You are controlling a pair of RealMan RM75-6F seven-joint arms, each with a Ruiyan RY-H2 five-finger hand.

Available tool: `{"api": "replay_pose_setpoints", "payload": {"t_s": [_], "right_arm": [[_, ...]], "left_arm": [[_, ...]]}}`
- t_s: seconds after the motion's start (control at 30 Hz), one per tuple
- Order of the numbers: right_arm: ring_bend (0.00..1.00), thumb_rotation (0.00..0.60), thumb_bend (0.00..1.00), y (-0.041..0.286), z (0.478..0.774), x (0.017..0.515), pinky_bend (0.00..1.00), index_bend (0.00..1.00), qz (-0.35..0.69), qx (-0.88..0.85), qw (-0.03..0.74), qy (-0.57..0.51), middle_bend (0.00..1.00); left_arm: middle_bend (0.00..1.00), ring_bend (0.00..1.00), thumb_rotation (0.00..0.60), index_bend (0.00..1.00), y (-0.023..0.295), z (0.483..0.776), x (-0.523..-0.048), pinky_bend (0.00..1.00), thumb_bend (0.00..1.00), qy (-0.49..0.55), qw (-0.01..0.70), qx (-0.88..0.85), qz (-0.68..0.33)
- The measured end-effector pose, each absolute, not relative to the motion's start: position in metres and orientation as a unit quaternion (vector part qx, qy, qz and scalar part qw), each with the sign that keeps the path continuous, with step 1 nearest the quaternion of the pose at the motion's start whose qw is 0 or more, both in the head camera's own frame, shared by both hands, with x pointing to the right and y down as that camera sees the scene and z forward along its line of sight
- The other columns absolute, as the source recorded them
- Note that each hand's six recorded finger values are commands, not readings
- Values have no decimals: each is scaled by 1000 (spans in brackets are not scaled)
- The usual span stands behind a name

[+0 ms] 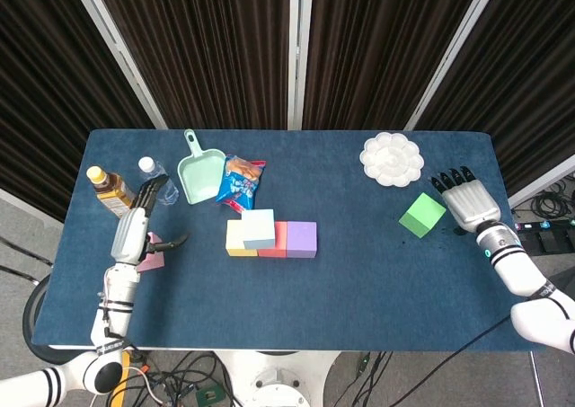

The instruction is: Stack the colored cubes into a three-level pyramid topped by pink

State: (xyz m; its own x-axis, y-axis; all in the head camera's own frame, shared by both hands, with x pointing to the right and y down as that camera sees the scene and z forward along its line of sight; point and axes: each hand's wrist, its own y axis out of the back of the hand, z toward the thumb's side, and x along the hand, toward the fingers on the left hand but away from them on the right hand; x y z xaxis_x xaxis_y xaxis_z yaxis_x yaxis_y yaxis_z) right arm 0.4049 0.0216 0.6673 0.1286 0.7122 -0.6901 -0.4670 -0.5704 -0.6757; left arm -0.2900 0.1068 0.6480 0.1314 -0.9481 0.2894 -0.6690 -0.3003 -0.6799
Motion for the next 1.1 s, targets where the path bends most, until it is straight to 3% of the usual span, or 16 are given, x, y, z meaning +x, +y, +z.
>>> {"api": "replay_pose_setpoints", "payload": {"t_s": [0.67, 0.87, 1.0, 1.1], "right_arm": [[0, 600, 101, 20, 706, 372, 0, 0, 595, -621, 505, -71, 202], [28, 600, 133, 25, 712, 365, 0, 0, 585, -637, 496, -77, 443], [167, 600, 195, 28, 707, 360, 0, 0, 575, -656, 478, -102, 691], [199, 600, 197, 23, 692, 355, 0, 0, 559, -666, 475, -136, 752]], "left_arm": [[45, 0, 600, 89, 115, 659, -303, 118, 123, 557, 186, -720, -370], [45, 0, 600, 89, 116, 658, -306, 119, 123, 557, 184, -722, -367], [45, 0, 600, 89, 118, 656, -307, 120, 123, 558, 176, -725, -363], [45, 0, 600, 89, 118, 652, -310, 121, 123, 561, 177, -724, -361]]}}
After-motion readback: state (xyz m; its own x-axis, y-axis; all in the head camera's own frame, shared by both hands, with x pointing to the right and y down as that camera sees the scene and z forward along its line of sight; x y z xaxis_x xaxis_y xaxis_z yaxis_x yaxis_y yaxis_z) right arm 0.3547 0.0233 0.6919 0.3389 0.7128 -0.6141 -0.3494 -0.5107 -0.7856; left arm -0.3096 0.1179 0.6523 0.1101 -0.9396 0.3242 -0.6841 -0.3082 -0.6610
